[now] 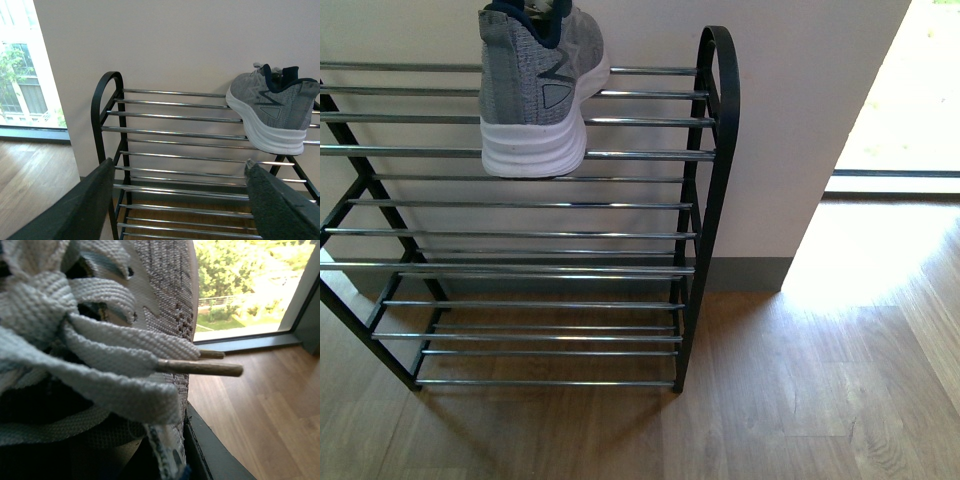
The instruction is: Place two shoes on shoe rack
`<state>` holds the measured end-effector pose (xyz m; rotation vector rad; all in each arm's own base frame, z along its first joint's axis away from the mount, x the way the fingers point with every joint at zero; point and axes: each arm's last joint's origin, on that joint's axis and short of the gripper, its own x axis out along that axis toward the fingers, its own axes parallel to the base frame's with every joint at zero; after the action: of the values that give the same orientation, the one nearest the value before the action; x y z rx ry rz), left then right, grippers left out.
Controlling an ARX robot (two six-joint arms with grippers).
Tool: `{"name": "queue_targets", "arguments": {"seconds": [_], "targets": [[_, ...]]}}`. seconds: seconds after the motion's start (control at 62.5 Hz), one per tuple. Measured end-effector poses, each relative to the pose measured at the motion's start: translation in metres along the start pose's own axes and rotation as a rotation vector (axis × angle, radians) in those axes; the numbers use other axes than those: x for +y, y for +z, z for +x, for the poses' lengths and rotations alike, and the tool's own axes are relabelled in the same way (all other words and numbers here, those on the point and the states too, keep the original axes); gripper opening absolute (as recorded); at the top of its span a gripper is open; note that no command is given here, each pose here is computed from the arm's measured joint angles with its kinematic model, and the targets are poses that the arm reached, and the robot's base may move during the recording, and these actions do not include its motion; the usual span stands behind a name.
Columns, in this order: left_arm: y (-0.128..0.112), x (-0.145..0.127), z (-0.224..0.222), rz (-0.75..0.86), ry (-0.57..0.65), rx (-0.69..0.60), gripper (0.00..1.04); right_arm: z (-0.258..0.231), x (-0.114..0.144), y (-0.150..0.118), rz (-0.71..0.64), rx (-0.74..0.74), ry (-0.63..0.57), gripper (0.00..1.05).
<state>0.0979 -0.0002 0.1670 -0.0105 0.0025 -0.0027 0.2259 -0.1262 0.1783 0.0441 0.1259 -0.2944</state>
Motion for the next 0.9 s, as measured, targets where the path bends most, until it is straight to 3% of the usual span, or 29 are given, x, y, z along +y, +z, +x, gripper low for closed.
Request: {"name": "queue_targets", "arguments": {"seconds": [0.112, 0.496, 0.895], "targets": [[0.0, 0.0, 0.0, 0.002, 0.0, 0.0, 0.97, 0.01, 0.013, 0.018, -0.002, 0.019, -0.006, 0.03], [0.0, 0.0, 0.0, 0.002, 0.0, 0.0, 0.95, 0.05, 0.075, 0.094, 0.0, 0.075, 0.002, 0.03], [0.0, 0.0, 0.0, 0.002, 0.0, 0.0, 0.95, 0.067, 0.133, 0.134, -0.012, 0.318, 0.138, 0.03]]}}
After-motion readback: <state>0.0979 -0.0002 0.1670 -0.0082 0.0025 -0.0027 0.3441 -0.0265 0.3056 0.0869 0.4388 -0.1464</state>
